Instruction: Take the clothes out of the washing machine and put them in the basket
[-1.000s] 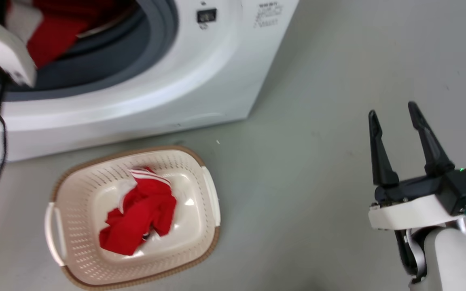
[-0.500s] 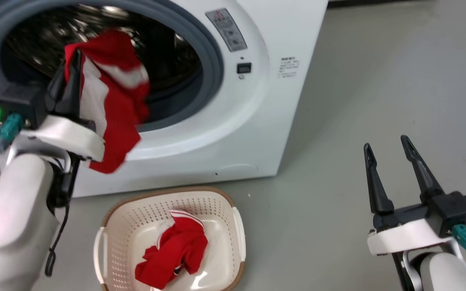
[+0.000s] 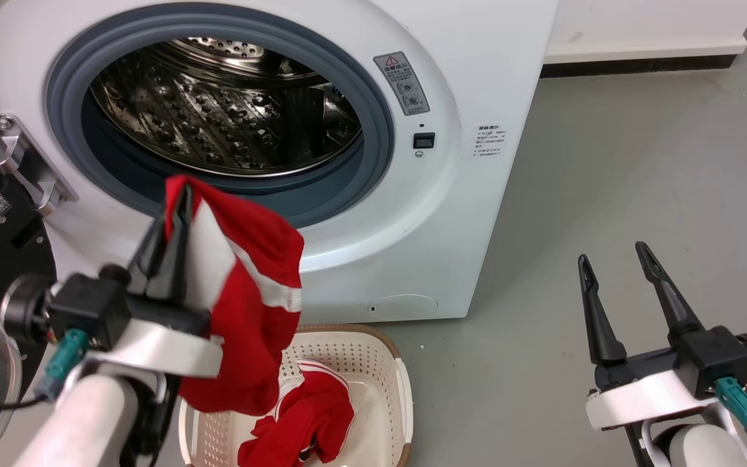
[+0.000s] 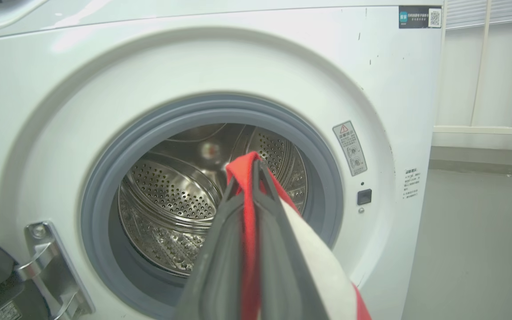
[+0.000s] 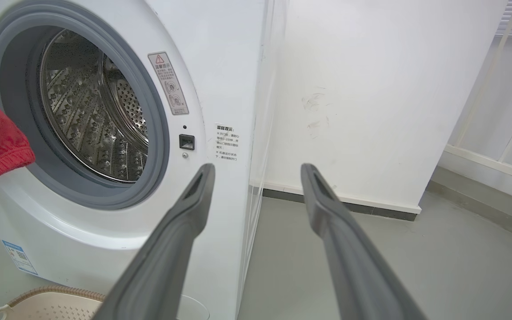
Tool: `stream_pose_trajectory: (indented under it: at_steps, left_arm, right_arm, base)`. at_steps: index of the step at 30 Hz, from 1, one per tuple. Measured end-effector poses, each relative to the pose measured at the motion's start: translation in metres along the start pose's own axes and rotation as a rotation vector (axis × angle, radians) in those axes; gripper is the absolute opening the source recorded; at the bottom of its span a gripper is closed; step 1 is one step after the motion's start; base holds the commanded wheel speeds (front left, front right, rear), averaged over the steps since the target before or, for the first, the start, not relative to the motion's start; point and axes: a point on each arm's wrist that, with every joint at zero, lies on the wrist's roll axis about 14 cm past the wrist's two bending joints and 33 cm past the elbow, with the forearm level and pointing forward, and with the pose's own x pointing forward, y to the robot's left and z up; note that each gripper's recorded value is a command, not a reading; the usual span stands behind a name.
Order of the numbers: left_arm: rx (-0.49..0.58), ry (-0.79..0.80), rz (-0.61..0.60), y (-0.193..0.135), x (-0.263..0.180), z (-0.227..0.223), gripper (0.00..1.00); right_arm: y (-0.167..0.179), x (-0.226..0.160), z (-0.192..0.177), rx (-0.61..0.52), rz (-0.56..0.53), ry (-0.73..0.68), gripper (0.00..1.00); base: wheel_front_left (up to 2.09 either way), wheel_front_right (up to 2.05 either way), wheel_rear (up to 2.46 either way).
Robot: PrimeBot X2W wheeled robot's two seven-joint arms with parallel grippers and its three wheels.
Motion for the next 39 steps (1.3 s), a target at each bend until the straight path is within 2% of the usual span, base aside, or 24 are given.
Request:
stream_pose_trajectory:
  at_steps: [10,11,15,28,39]
  left_arm:
    - [-0.092,0.225,-0.036,-0.020,-0.029,-0.072,0.00]
    - [-0.103,0.324,-0.054,-0.028,-0.039,-0.106,0.00]
    - [-0.140,0.476,-0.079,-0.035,-0.055,-0.157,0.00]
    - [-0.068,0.892,-0.149,-0.027,-0.085,-0.307,0.00]
    - [-0.087,1.101,-0.169,-0.044,-0.101,-0.396,0.00]
  right_arm:
    - [0.003,0.003,-0.014,0.000,0.010,0.037,1.00]
    - [0.001,0.004,-0.021,-0.001,0.006,0.054,1.00]
    - [-0.003,0.011,-0.025,0.000,-0.003,0.057,1.00]
    - [-0.030,0.029,-0.076,-0.016,-0.063,0.165,1.00]
    - [-0.055,0.026,-0.124,-0.031,-0.123,0.281,1.00]
  base:
    - [0.00,0.00,0.00]
    - [0.00,0.00,0.00]
    - [0.00,0.00,0.00]
    - [0.00,0.00,0.00]
    - [0.00,0.00,0.00]
